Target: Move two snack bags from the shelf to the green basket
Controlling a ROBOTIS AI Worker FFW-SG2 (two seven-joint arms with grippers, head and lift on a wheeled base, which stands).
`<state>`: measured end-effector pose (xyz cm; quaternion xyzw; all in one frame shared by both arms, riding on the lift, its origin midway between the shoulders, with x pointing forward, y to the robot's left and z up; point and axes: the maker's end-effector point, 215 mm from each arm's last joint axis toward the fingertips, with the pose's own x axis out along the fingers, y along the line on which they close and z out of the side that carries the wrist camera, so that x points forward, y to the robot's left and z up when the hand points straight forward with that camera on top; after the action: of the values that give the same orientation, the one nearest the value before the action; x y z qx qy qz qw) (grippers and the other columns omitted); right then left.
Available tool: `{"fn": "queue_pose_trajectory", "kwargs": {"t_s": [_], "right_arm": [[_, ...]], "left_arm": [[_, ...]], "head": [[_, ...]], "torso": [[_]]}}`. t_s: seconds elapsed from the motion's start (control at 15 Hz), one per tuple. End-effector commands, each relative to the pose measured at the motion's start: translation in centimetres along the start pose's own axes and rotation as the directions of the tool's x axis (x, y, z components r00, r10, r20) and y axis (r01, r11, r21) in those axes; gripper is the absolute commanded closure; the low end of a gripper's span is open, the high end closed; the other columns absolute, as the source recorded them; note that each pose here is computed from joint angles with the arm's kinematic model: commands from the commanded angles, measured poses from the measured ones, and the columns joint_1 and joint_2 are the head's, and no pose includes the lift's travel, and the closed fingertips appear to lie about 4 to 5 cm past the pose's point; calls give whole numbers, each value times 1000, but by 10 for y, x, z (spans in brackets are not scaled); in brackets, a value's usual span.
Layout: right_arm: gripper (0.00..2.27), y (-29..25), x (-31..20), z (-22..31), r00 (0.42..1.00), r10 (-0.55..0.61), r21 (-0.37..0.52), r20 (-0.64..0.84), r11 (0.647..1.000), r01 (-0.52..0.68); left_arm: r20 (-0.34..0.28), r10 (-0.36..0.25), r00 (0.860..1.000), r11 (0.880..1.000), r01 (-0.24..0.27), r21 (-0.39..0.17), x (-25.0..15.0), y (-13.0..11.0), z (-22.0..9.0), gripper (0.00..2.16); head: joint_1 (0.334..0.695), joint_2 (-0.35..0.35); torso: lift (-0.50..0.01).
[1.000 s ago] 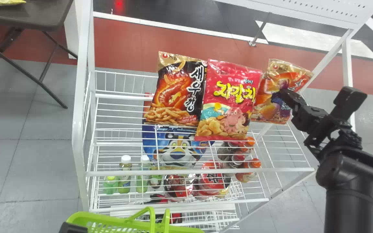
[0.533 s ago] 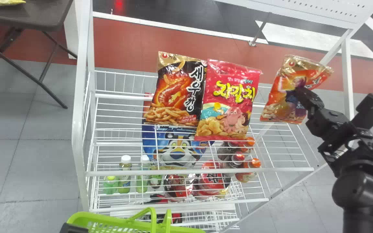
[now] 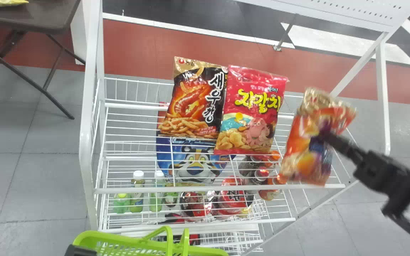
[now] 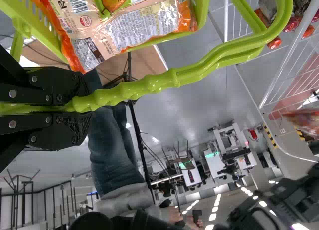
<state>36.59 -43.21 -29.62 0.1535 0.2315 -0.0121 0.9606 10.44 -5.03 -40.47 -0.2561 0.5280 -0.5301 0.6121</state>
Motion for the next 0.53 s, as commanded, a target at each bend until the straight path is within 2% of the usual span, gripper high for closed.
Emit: {"fn": "queue_pose_trajectory", "kwargs": {"t_s": [0.0, 0.2, 0.47], "right_arm": [[2250, 20, -42, -42, 986, 51, 107, -156, 994, -35], [2246, 32, -67, -15, 993, 75, 72, -87, 995, -69], [2246, 58, -77, -25, 986, 110, 10, -124, 994, -110]], "left_arm": [[-1, 0, 1000, 1000, 0, 0, 1, -1, 0, 2054], [-1, 8, 1000, 1000, -8, 6, 1, 0, 1, 2054], [-3, 8, 1000, 1000, -8, 7, 3, 0, 1, 2054]], "head": [[695, -350], [695, -350], [695, -350]], "torso": [[-16], [-16], [-16]]}}
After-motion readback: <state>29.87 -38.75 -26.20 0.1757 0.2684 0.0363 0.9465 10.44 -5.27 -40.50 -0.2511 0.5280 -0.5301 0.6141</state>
